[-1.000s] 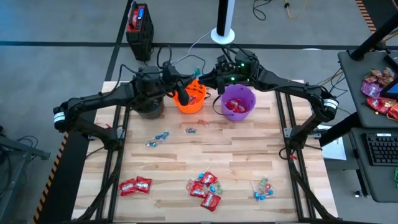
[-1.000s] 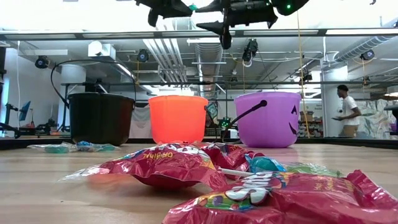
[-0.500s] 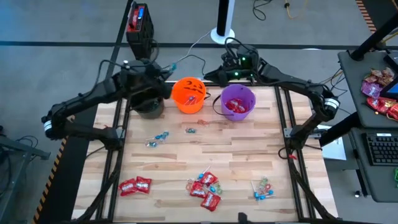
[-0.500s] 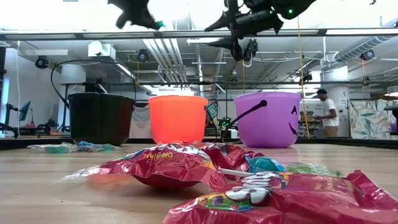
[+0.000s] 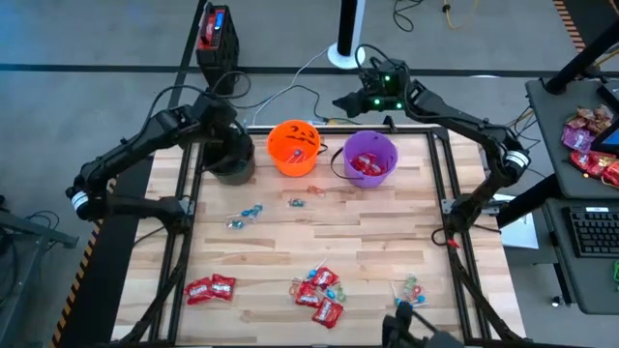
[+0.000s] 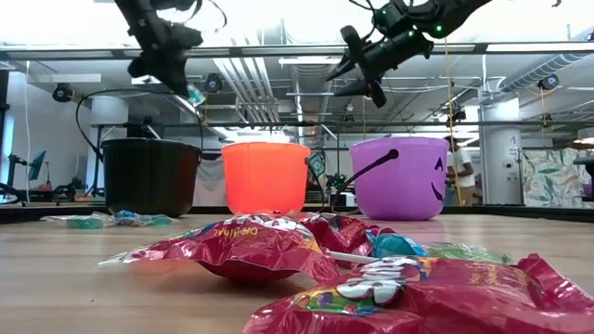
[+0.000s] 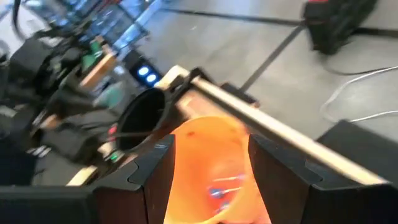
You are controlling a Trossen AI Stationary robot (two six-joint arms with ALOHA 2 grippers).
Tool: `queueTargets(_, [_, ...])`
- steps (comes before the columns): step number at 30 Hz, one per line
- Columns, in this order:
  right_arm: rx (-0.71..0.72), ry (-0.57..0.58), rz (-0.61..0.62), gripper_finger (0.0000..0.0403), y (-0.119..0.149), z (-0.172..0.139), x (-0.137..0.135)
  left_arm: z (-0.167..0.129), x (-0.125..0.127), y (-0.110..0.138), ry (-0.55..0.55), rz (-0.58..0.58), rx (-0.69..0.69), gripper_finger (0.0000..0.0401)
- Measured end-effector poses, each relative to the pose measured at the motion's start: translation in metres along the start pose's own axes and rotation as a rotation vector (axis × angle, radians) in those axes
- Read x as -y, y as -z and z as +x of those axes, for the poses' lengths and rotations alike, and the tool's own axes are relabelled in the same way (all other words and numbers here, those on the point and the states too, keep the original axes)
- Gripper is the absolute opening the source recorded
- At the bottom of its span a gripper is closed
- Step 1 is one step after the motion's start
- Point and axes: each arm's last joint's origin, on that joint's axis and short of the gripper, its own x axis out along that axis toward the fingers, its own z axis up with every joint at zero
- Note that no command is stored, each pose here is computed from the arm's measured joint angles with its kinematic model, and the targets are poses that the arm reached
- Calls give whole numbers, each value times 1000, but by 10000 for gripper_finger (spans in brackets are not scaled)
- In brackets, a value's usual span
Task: Sort candy by brand, put in halloween buckets
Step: Put the blue gummy into the black bucket
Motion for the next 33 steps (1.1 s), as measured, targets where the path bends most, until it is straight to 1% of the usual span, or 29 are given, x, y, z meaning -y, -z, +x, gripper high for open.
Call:
queueTargets(4, [-6, 55, 11, 196, 0, 10, 23, -4, -4, -3, -43, -1, -153, 0])
queueTargets(7, [-34, 69, -15, 196, 0, 25, 40, -11, -7, -9, -65, -7, -227, 0])
queueTargets(12, [-51, 20, -54, 194, -17, 46, 59, -25, -6, -20, -73, -22, -271, 0])
queueTargets(17, [-58, 37, -118, 194, -36, 50, 68, -36, -7, -23, -103, -39, -395, 0])
queueTargets(18, [-60, 42, -132, 194, -39, 50, 68, -36, -6, -25, -98, -41, -396, 0])
queueTargets(21, [-81, 57, -171, 194, -47, 48, 70, -31, -5, -27, -39, -46, -404, 0])
queueTargets(27, [-94, 79, -235, 194, -61, 43, 71, -6, -8, -30, -71, -62, -499, 0])
queueTargets(30, [-74, 76, -247, 194, -67, 40, 67, 9, -13, -34, -87, -74, -544, 0])
queueTargets(33, [-72, 74, -256, 194, -73, 36, 62, 25, -17, -36, -94, -55, -589, 0])
